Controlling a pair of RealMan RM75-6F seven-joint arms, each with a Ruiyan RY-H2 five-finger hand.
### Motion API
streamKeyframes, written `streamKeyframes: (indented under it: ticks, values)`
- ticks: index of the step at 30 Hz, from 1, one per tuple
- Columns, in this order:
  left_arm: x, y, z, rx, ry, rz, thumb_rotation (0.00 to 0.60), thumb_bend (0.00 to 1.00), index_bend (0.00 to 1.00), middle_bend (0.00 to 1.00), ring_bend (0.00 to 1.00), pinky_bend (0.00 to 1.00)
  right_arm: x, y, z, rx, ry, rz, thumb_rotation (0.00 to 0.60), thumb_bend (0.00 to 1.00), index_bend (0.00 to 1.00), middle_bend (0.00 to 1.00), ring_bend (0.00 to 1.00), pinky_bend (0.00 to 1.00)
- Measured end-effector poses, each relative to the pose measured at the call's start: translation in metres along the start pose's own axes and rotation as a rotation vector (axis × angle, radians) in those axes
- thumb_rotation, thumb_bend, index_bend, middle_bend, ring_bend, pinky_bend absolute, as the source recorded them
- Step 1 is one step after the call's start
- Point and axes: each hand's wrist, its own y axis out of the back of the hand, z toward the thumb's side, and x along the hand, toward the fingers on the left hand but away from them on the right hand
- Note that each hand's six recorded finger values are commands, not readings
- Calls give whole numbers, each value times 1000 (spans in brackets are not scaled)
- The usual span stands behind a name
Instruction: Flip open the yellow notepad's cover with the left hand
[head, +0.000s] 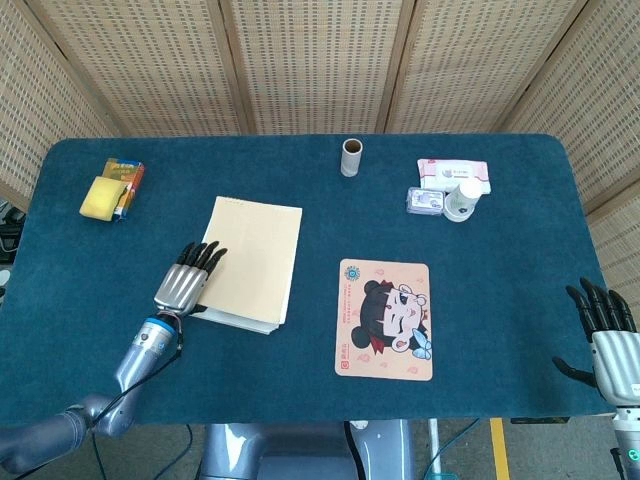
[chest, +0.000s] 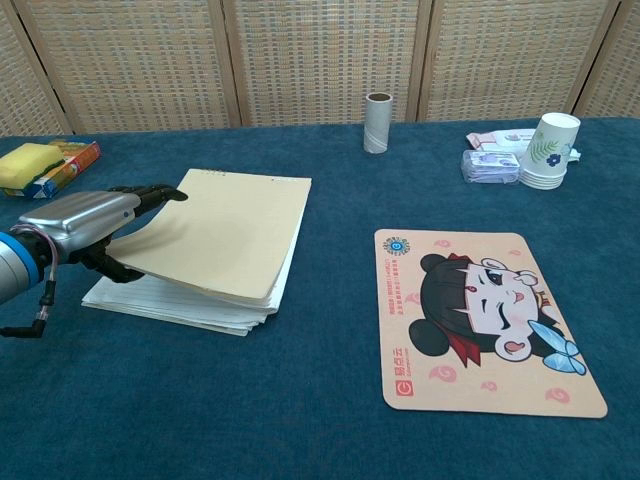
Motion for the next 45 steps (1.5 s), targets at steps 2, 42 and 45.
streamKeyframes:
  ticks: [2, 42, 45]
  values:
    - [4, 3, 2, -1, 0, 2, 600, 453, 53, 0, 0, 0, 0, 0, 0, -2, -1, -1, 600, 0, 0, 0, 0, 0]
    - [-105, 21, 6, 48, -308, 61, 600, 535, 716, 619, 495, 501, 2, 0, 2, -10, 7, 2, 600, 0, 0, 0, 0, 0]
    - [-129, 22, 7, 17, -340, 48, 600, 535, 717, 619, 495, 501, 2, 0, 3, -9, 9, 5, 600, 0, 0, 0, 0, 0]
